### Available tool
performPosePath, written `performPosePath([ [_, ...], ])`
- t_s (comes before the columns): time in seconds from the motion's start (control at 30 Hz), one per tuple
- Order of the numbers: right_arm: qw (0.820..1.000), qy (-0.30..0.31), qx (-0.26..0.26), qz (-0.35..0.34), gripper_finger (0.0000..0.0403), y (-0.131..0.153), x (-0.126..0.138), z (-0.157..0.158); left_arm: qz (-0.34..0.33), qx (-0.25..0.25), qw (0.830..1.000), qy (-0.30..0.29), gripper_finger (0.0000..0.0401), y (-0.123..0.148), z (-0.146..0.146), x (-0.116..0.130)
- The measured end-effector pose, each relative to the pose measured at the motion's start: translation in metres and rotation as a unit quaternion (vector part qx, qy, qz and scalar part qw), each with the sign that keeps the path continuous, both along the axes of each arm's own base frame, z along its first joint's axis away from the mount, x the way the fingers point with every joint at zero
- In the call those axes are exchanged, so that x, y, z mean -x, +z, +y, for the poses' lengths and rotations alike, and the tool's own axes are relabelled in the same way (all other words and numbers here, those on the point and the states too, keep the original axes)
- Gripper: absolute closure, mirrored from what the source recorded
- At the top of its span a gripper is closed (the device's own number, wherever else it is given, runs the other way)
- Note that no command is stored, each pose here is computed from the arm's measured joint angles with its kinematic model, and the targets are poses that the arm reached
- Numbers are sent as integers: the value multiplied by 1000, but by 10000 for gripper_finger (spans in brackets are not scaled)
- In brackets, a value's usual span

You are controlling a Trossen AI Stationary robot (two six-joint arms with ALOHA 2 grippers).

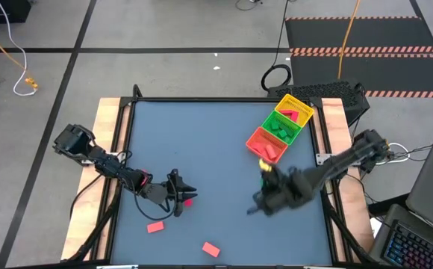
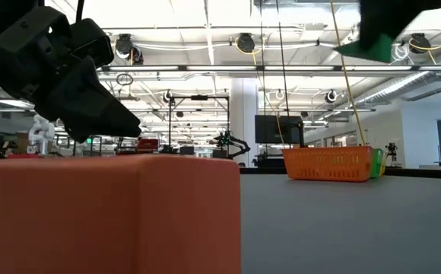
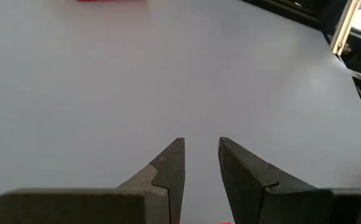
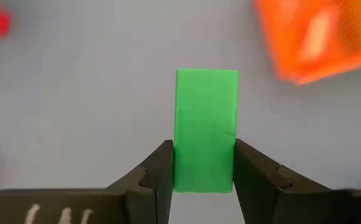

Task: Sort & place blocks by color
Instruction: Put the green block into the green bin

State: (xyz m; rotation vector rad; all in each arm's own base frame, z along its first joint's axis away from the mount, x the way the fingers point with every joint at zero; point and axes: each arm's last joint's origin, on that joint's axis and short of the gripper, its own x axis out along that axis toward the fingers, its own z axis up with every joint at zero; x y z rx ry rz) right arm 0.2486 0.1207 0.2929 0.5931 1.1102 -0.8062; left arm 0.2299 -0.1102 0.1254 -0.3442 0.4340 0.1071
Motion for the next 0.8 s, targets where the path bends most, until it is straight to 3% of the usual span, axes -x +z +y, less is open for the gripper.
performPosePath([
  [0.27,997,24,58,49,282,25,3,-95,4,2,1000,1,302,-1,0,1],
  [0.47,993,23,68,96,282,28,7,-162,27,-4,1000,1,302,-5,-1,4],
  [0.6,995,26,37,92,282,20,11,-200,57,-12,998,6,302,-11,-2,9],
  [0.8,996,16,-29,88,282,-12,25,-239,59,-42,997,33,302,-12,3,9],
])
